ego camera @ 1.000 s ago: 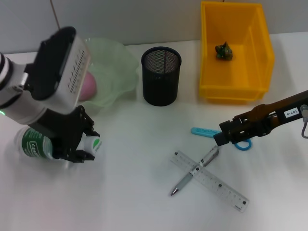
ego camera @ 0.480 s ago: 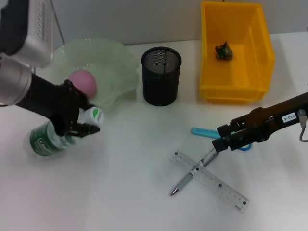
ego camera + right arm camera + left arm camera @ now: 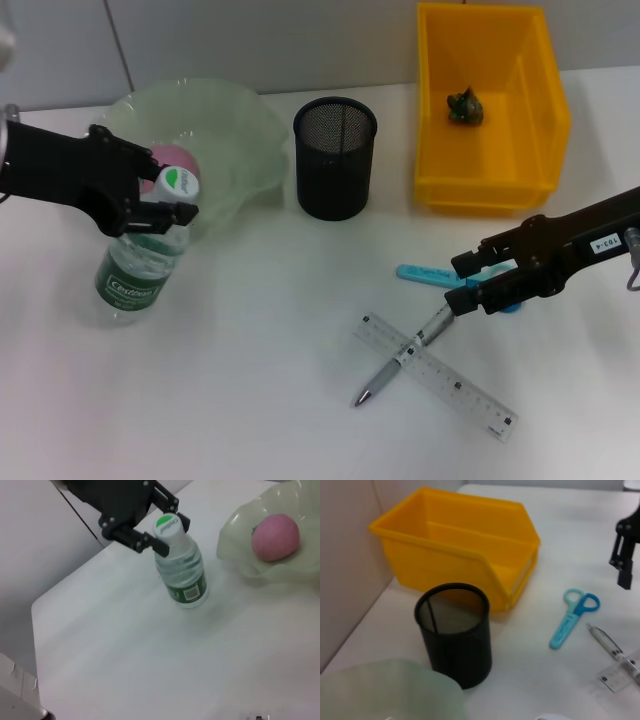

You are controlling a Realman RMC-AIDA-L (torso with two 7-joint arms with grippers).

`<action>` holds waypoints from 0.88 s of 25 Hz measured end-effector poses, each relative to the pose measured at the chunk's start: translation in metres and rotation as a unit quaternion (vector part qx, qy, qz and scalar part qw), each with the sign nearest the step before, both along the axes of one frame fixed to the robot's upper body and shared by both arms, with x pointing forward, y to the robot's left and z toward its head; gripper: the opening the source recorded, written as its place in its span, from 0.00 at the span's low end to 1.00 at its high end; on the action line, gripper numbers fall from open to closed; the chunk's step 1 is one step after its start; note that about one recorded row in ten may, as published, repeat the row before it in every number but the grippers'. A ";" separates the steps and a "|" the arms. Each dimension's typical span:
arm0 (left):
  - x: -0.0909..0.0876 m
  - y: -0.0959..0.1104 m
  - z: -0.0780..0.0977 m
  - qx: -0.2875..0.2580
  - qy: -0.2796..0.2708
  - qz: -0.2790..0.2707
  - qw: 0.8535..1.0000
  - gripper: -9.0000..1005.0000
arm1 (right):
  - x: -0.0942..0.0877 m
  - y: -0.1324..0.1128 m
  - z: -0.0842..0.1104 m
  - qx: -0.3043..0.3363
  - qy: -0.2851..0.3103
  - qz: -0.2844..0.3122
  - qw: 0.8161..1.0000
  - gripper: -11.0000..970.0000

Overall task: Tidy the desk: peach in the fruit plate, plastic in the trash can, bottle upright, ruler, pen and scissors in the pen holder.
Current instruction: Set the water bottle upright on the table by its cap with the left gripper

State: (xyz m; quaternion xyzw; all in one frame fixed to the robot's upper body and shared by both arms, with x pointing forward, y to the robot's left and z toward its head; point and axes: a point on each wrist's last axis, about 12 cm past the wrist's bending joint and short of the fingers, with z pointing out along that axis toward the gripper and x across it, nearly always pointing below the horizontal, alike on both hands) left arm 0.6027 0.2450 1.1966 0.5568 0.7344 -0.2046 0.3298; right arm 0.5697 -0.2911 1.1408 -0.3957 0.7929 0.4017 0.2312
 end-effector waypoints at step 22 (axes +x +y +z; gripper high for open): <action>-0.024 0.051 -0.012 -0.103 0.008 0.078 0.992 0.45 | -0.003 -0.001 0.002 0.003 -0.011 0.017 1.000 0.76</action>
